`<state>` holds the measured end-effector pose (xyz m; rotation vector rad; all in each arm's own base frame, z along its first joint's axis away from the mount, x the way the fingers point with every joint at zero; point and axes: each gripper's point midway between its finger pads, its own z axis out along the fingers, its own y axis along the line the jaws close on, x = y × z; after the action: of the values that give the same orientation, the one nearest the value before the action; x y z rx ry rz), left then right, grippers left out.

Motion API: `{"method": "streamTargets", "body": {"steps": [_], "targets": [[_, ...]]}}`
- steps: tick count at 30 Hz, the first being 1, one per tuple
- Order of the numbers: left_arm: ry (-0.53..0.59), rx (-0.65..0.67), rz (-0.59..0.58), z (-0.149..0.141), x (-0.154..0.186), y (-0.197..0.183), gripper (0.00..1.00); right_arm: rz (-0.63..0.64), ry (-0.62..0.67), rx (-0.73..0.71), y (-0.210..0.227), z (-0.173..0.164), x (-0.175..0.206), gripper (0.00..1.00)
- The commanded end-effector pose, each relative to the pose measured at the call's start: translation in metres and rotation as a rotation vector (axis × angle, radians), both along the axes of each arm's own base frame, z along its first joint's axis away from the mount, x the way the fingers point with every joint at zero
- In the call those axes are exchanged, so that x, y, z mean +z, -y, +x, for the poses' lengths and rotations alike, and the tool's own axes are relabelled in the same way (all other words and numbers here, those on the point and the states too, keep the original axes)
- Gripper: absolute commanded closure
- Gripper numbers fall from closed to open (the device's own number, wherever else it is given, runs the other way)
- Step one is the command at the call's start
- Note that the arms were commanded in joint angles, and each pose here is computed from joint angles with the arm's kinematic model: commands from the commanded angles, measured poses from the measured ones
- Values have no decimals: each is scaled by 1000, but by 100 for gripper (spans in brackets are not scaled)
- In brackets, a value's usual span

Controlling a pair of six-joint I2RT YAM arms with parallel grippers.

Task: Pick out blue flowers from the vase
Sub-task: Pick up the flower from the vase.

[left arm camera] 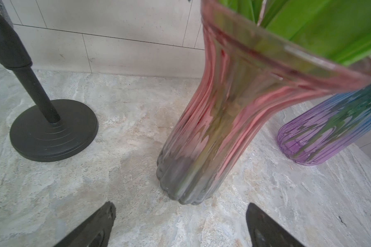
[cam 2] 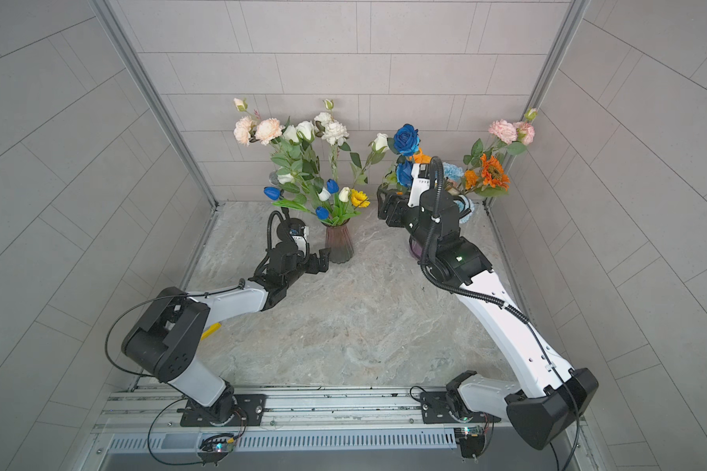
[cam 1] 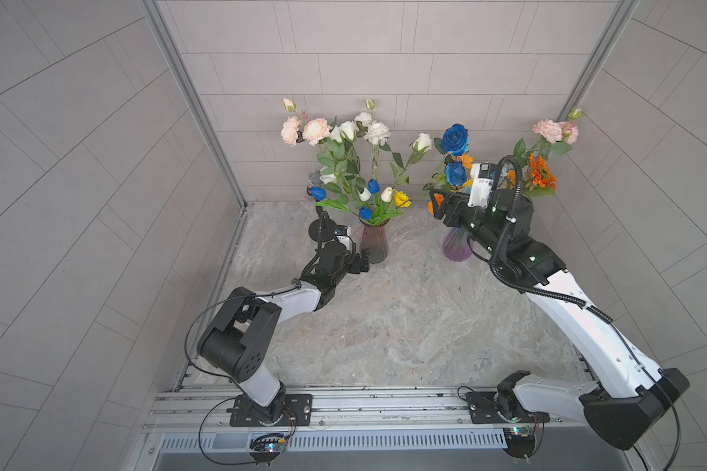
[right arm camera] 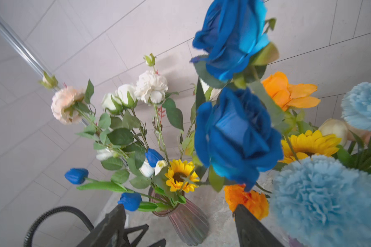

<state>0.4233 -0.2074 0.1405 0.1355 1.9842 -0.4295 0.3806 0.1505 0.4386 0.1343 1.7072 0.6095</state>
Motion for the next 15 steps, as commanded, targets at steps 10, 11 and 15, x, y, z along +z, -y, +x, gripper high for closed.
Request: {"method": "streamTargets", "body": {"steps": [10,11,15], "targets": [[100,1,-51,29,32,17,0,176,-46,87,-24,25,23,24],[103,-1,-51,31,33,18,0,172,-53,78,-23,27,22,25],[100,-7,-55,35,31,22,0,156,-81,63,-22,30,16,25]]}}
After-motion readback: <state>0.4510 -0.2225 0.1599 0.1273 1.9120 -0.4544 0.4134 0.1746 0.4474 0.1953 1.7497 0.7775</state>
